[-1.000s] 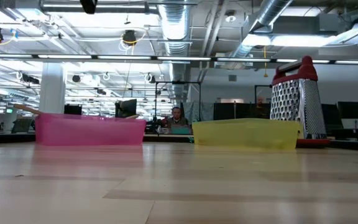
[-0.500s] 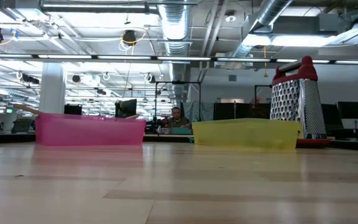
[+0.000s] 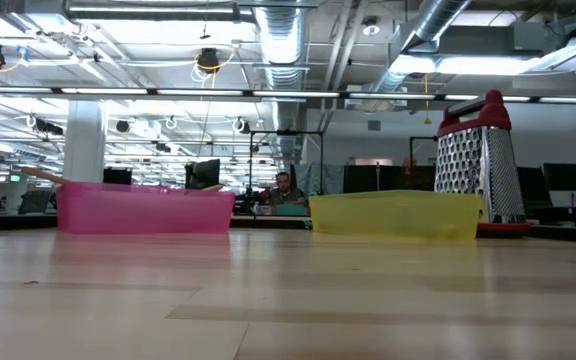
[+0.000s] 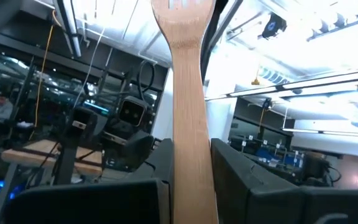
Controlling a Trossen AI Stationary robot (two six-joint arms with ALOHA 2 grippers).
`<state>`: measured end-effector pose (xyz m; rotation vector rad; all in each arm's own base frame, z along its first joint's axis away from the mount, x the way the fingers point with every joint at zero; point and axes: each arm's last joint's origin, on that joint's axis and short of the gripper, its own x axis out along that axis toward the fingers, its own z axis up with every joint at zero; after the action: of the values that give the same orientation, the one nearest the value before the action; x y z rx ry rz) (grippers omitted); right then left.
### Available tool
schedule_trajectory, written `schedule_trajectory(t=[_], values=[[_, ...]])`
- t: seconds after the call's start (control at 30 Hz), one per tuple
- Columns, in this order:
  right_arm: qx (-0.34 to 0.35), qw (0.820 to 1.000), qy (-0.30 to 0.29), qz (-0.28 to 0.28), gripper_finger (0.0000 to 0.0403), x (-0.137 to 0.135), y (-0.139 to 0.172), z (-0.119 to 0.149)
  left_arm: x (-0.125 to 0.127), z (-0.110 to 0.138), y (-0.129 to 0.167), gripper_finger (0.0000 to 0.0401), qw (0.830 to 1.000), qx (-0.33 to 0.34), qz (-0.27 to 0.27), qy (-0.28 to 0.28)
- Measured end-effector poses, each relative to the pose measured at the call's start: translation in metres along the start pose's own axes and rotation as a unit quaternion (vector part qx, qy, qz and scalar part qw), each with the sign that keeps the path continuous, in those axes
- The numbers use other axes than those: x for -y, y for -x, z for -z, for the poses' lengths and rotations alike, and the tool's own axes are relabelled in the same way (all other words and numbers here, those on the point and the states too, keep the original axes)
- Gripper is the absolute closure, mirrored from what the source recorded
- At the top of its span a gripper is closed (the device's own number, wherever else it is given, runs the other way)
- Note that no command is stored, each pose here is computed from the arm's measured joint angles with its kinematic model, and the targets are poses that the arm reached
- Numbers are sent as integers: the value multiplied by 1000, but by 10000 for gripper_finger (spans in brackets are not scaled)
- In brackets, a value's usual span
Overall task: Pick & Place Kitchen Items
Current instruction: Put the wooden slotted serving spoon into the blue bin
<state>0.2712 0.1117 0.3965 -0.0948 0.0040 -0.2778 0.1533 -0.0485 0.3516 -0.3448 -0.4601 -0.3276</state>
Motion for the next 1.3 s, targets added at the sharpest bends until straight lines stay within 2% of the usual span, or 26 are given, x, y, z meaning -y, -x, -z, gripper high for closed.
schedule_trajectory(t=[0.27,0.4,0.73,1.0,1.3], values=[[41,998,-6,50,187,4,-36,9,0,-1,0,347,1000,5,1,-16],[56,997,-19,55,178,9,-53,15,0,0,-1,347,999,5,-1,-31],[111,993,-46,16,119,18,-91,33,-6,13,-9,347,994,-15,-49,-100],[117,992,-42,3,82,17,-111,36,-13,29,-18,347,982,-40,-107,-150],[128,991,-42,-18,65,18,-114,29,-18,40,-24,347,972,-56,-130,-185]])
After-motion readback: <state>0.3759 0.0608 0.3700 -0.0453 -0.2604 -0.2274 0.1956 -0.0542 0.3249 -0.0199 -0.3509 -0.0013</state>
